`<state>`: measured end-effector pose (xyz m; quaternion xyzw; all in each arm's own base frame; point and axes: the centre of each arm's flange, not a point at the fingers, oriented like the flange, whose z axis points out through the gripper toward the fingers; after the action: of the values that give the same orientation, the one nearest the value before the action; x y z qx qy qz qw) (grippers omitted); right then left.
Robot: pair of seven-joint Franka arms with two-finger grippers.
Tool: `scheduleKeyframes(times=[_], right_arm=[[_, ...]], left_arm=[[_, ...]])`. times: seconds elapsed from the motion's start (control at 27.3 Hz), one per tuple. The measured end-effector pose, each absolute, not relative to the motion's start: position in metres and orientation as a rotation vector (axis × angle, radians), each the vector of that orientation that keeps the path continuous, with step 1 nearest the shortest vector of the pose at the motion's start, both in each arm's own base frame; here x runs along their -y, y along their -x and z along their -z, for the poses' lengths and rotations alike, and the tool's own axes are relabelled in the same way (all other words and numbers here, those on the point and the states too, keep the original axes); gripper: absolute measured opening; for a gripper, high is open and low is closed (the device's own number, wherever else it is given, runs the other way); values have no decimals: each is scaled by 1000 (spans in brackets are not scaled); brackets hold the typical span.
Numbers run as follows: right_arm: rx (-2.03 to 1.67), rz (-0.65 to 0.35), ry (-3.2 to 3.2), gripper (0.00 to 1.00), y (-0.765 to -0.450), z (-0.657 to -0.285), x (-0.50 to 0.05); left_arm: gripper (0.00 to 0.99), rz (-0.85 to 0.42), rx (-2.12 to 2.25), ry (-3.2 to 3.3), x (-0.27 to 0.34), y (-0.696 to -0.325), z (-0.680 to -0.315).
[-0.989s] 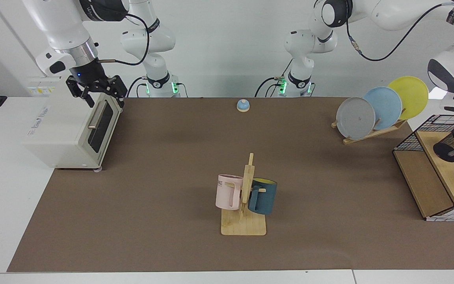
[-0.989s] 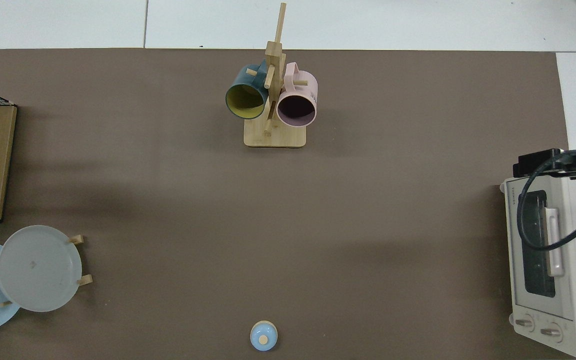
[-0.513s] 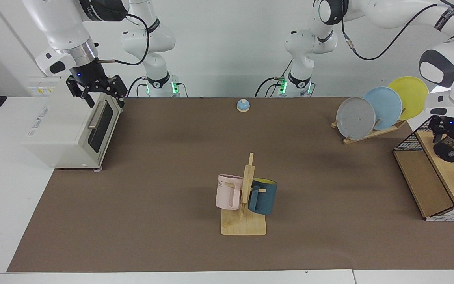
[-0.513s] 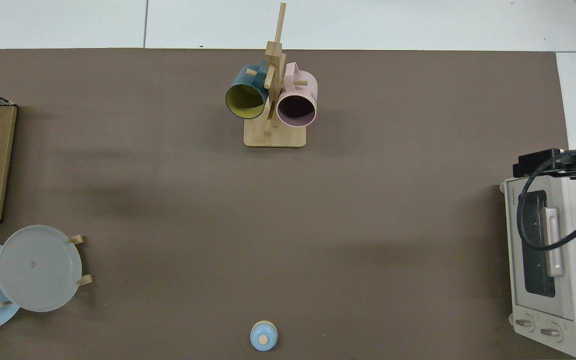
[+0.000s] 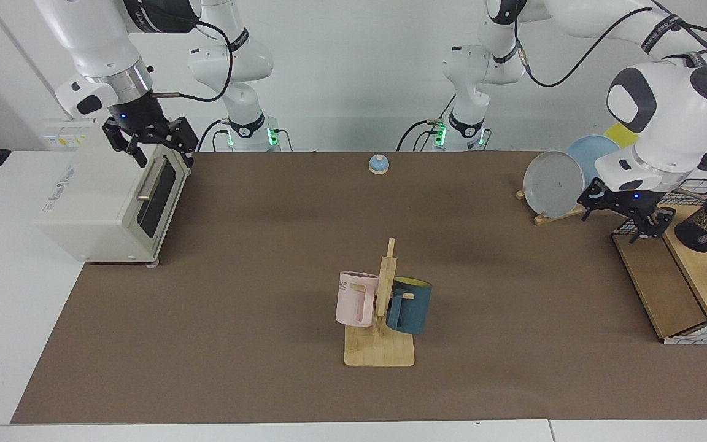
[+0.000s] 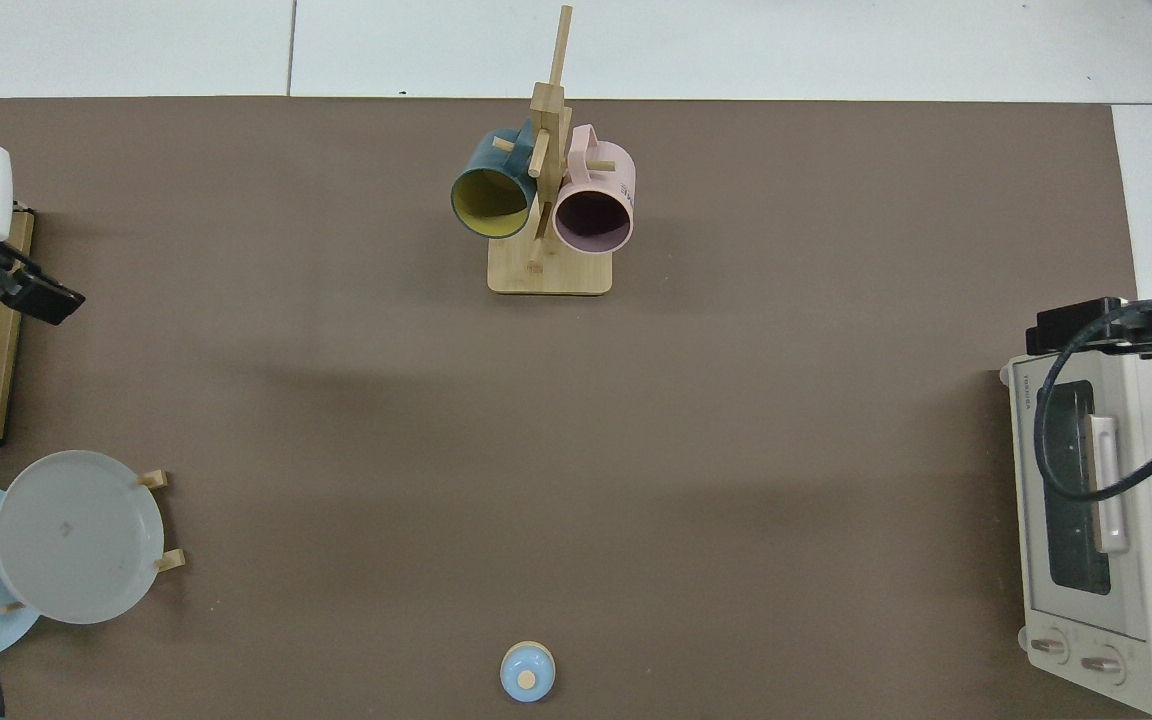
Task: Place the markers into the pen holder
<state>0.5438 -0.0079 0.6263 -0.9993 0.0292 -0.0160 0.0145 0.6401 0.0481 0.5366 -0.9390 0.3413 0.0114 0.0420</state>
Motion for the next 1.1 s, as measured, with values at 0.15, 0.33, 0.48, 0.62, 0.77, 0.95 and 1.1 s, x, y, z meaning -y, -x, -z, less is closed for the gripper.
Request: scheduleKeyframes(times=[0.15, 0.33, 0.48, 0.62, 0.77, 0.95, 1.1], right_arm=[[-91, 50, 3111, 1000, -544, -626, 8], [-91, 50, 3111, 1000, -544, -626, 8], [-91, 50, 3111, 1000, -544, -626, 8], [-91, 50, 3111, 1000, -544, -626, 8], [-91, 50, 3111, 1000, -544, -626, 8], [-91, 50, 3111, 1000, -544, -626, 8], [-91, 50, 3111, 1000, -544, -626, 8]], left_arm=[[991, -101, -832, 2988, -26, -628, -537], [991, -111, -617, 3058, 8, -613, -547], [991, -76, -529, 3088, 19, -595, -570], [991, -50, -438, 3107, 16, -571, -597], [991, -32, -297, 3123, 15, -552, -615], [991, -37, -217, 3129, 19, -543, -615], [991, -44, -210, 3130, 20, -543, -610]])
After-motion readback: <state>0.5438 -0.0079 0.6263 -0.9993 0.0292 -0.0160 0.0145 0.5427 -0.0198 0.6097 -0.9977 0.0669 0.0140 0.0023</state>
